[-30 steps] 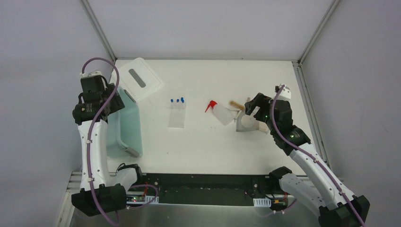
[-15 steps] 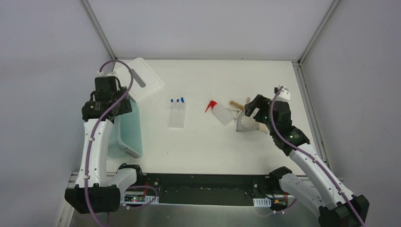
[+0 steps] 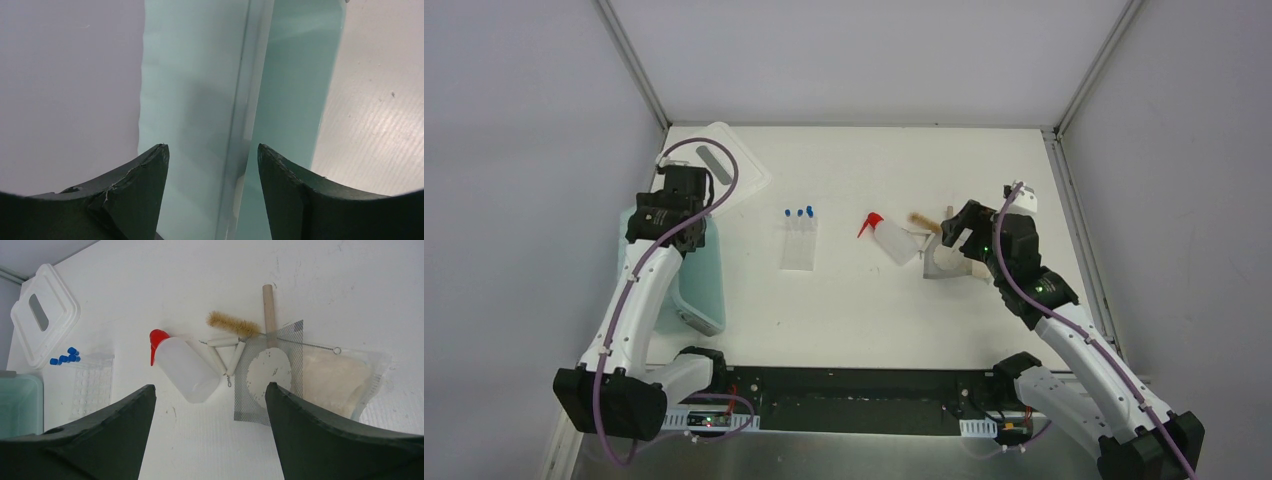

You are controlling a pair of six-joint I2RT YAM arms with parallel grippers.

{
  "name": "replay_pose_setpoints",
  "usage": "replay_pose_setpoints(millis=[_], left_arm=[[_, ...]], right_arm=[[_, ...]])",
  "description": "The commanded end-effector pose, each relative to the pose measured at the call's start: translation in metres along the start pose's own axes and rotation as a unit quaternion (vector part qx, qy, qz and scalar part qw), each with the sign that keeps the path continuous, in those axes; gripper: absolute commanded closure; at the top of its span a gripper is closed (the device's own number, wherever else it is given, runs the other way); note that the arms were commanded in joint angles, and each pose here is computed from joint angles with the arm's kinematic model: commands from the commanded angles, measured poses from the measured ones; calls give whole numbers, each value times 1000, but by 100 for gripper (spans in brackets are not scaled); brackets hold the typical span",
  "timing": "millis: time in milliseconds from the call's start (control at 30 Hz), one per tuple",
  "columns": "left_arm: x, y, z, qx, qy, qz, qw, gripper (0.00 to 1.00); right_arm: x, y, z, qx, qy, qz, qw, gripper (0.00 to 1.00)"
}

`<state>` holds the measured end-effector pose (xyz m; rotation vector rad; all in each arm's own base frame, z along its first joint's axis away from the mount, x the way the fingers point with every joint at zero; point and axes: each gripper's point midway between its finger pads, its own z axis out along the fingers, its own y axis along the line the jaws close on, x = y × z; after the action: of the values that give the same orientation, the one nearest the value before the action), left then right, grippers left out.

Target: Organize the chemistry lab equipment

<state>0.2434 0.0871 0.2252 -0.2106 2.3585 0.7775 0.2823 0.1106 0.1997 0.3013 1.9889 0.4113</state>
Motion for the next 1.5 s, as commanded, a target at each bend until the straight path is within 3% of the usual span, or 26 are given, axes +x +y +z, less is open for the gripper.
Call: replay_pose_setpoints(millis=[0,100,533,633,767,1100,1467], left_arm=[[4,10,5,-49,14,33,998,34],[5,10,7,-58,19,39,997,37],[3,24,-3,-81,9,10,997,79],[-5,25,-11,-65,-7,-13,998,84],[-16,16,-21,-15,-24,-52,998,100],[-39,-13,-48,144,-39,-139,979,100],[-18,-45,-40,274,24,-174,945,100]], right_arm=[[-10,4,2,-5,-20,14,1000,16],[-11,4,2,-5,-22,15,1000,16],[-9,1,2,-1,-24,18,1000,16],[-10,2,1,-1,-25,18,1000,16],[-12,3,0,-4,-27,21,999,16],[-11,-2,-4,4,-29,18,999,16],[-10,-2,-4,2,-28,19,999,16]])
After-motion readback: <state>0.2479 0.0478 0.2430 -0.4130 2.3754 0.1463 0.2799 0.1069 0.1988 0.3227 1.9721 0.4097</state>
